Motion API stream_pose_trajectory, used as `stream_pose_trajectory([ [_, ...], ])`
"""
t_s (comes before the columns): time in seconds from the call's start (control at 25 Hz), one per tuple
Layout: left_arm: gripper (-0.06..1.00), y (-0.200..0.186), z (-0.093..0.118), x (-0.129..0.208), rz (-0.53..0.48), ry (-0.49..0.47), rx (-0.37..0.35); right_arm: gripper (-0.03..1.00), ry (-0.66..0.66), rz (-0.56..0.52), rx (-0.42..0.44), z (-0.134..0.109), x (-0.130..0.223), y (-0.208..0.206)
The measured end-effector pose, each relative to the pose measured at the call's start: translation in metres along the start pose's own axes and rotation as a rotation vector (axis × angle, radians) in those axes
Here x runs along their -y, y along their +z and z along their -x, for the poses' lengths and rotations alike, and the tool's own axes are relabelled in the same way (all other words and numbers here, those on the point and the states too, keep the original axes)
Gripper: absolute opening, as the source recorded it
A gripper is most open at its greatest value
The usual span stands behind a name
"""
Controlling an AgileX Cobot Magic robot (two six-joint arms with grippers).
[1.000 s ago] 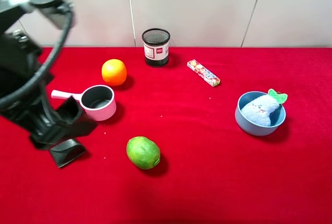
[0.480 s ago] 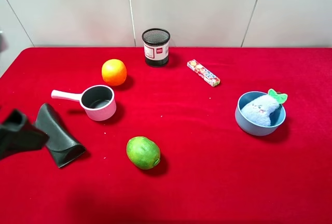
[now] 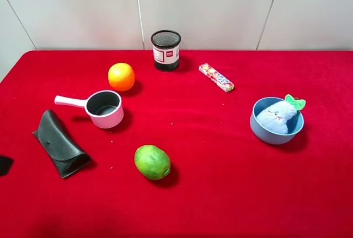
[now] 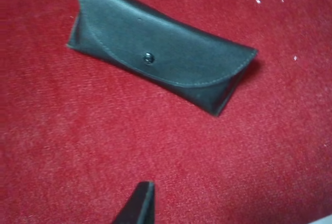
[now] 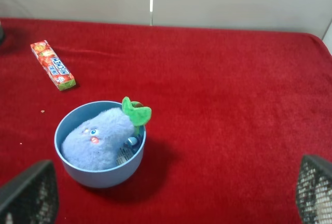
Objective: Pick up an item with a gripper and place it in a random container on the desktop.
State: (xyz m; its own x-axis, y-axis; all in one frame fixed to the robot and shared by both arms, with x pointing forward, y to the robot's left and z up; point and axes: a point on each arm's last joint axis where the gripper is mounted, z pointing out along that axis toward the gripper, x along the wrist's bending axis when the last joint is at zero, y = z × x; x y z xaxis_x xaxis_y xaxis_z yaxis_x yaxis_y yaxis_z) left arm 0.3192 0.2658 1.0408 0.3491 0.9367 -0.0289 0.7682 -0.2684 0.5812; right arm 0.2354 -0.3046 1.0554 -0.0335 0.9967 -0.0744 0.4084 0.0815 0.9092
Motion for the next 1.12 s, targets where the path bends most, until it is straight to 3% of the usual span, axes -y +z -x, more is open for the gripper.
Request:
stream_pose_trajectory([
  [0.44, 0.99, -0.026, -0.011, 0.027, 0.091, -0.058, -0.096, 0.69, 0.000, 0.000, 0.000, 0.000, 0.000, 0.000],
  [1.12, 0.99, -0.060, 0.002, 0.067, 0.453, -0.063, -0.227, 0.69, 0.000, 0.000, 0.000, 0.000, 0.000, 0.000],
])
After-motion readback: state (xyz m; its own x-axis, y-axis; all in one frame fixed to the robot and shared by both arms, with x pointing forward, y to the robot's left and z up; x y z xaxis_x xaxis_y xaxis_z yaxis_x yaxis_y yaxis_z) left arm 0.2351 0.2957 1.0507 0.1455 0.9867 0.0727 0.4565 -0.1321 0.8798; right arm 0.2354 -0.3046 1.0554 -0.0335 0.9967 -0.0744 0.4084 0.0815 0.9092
